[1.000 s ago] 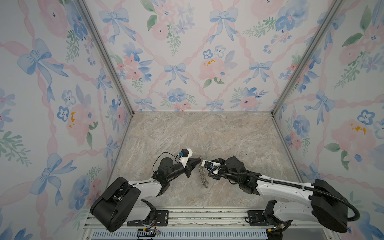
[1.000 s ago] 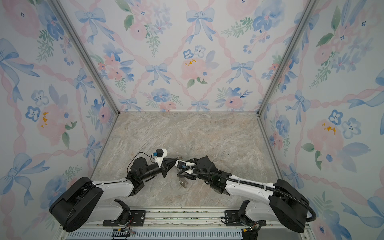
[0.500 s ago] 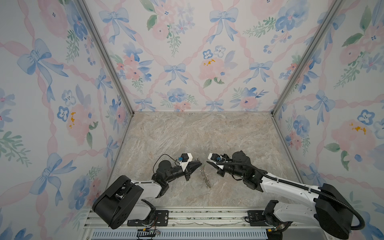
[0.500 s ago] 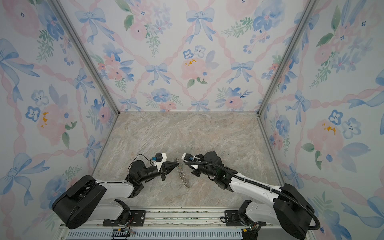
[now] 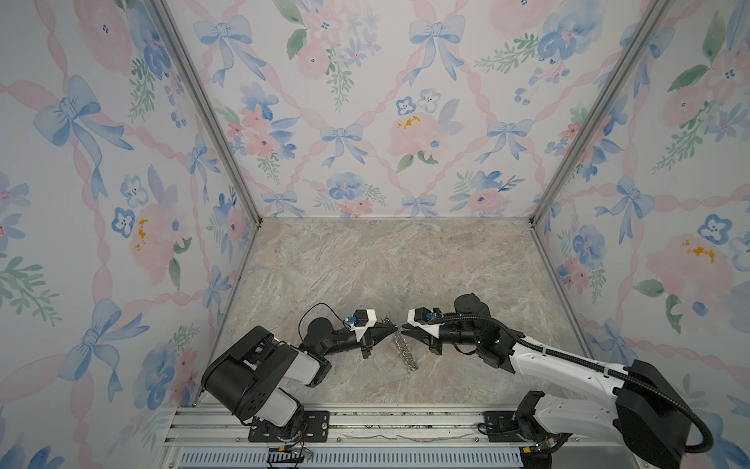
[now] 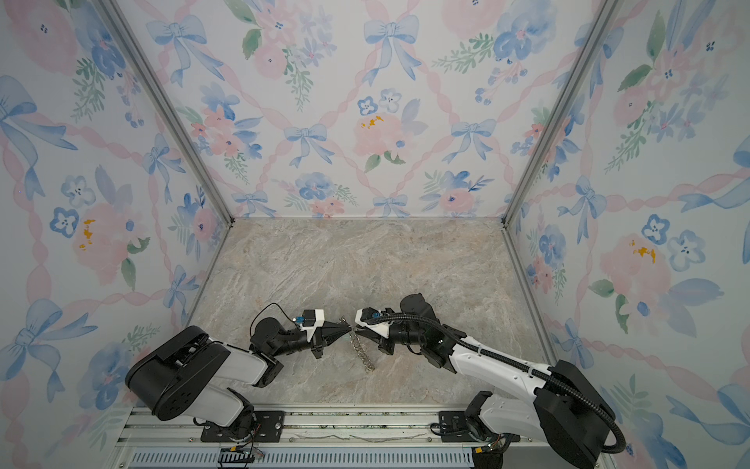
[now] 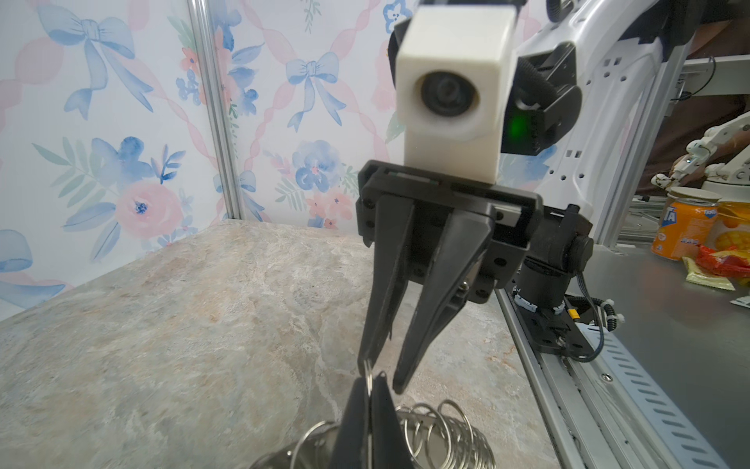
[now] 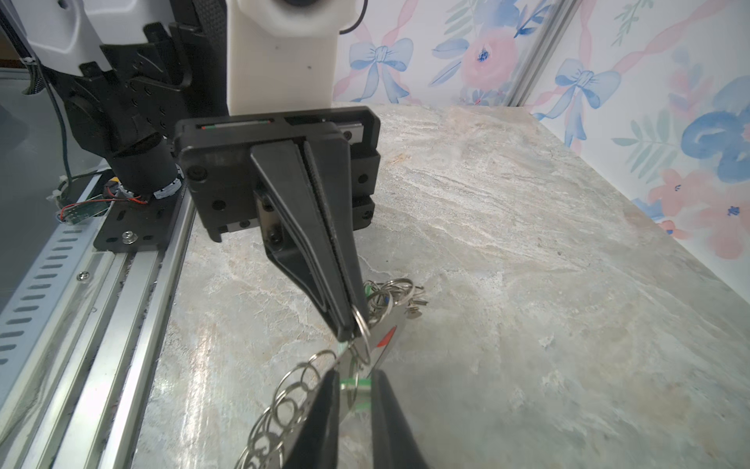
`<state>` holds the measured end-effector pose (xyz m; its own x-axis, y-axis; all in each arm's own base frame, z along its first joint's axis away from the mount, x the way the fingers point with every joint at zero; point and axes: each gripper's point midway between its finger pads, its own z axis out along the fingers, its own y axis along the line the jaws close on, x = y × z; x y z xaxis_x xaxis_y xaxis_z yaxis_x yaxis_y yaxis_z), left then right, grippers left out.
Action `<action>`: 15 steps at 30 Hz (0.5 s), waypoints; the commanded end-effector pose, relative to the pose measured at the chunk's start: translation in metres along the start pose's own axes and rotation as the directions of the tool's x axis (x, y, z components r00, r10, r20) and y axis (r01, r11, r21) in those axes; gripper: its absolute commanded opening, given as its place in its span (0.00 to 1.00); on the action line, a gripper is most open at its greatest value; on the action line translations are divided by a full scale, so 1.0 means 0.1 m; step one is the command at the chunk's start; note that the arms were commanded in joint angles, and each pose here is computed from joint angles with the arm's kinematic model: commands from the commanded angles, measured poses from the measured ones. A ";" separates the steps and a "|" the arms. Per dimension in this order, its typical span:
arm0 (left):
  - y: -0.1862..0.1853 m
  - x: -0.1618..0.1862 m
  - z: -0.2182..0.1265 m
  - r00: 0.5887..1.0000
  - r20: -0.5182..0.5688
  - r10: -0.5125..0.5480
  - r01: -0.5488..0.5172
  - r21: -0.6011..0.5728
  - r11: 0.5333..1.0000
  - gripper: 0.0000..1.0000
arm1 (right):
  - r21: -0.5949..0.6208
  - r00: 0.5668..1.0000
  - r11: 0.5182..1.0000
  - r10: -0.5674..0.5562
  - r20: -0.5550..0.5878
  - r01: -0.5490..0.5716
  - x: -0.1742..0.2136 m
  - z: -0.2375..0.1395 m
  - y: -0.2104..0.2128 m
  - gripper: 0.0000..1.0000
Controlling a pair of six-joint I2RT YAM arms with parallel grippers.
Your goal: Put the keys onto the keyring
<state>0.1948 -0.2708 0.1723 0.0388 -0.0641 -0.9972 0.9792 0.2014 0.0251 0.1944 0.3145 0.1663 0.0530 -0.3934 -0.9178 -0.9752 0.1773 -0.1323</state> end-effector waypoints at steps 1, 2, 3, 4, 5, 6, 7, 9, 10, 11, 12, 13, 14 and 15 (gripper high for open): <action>-0.11 -0.14 -0.01 0.996 0.054 0.072 -0.075 0.050 0.996 0.00 | -0.018 1.000 1.000 -0.006 0.015 0.006 -0.11 0.02 -0.03 0.18; -0.12 -0.14 -0.01 0.996 0.055 0.073 -0.076 0.053 0.996 0.00 | -0.014 1.000 1.000 -0.008 0.017 0.008 -0.11 0.02 -0.03 0.18; -0.13 -0.14 -0.01 0.996 0.055 0.074 -0.078 0.057 0.995 0.00 | -0.014 1.000 1.000 -0.009 0.019 0.009 -0.11 0.02 -0.03 0.18; -0.13 -0.14 -0.01 0.996 0.053 0.075 -0.078 0.058 0.995 0.00 | -0.014 1.000 1.000 -0.010 0.021 0.010 -0.12 0.01 -0.03 0.18; -0.13 -0.13 -0.01 0.996 0.053 0.075 -0.078 0.058 0.995 0.00 | -0.017 1.000 1.000 -0.010 0.028 0.011 -0.13 0.00 -0.03 0.18; -0.13 -0.13 -0.01 0.996 0.053 0.076 -0.079 0.058 0.995 0.00 | -0.023 0.999 1.000 -0.012 0.035 0.013 -0.15 -0.01 -0.02 0.18; -0.13 -0.12 -0.01 0.996 0.051 0.075 -0.078 0.060 0.995 0.00 | -0.031 0.999 0.999 -0.013 0.038 0.015 -0.16 -0.02 -0.01 0.18; -0.13 -0.12 -0.01 0.996 0.051 0.079 -0.082 0.055 0.995 0.00 | -0.044 0.999 0.999 -0.019 0.048 0.021 -0.18 -0.05 0.03 0.18; -0.12 -0.13 -0.01 0.995 0.051 0.080 -0.082 0.052 0.995 0.00 | -0.050 0.998 0.998 -0.023 0.058 0.026 -0.19 -0.08 0.05 0.18; -0.12 -0.12 -0.02 0.996 0.050 0.078 -0.081 0.049 0.996 0.00 | -0.056 0.998 0.998 -0.024 0.066 0.028 -0.21 -0.10 0.07 0.18; -0.12 -0.12 -0.02 0.996 0.050 0.078 -0.081 0.048 0.996 0.00 | -0.056 0.997 0.998 -0.024 0.073 0.029 -0.22 -0.12 0.08 0.18; -0.12 -0.12 -0.02 0.996 0.049 0.079 -0.081 0.049 0.996 0.00 | -0.048 0.997 0.998 -0.023 0.077 0.027 -0.22 -0.14 0.07 0.19; -0.12 -0.11 -0.02 0.996 0.048 0.078 -0.080 0.049 0.996 0.00 | -0.038 0.997 0.999 -0.023 0.079 0.026 -0.22 -0.14 0.05 0.19; -0.12 -0.11 -0.02 0.996 0.048 0.078 -0.081 0.049 0.996 0.00 | -0.024 0.996 0.999 -0.023 0.081 0.025 -0.22 -0.15 0.03 0.19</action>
<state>0.1894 -0.2714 0.1767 0.0702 -0.0743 -0.9948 0.9832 0.1735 0.0564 0.1879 0.3139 0.1866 0.0843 -0.3436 -0.9353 -0.9792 0.1454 -0.1417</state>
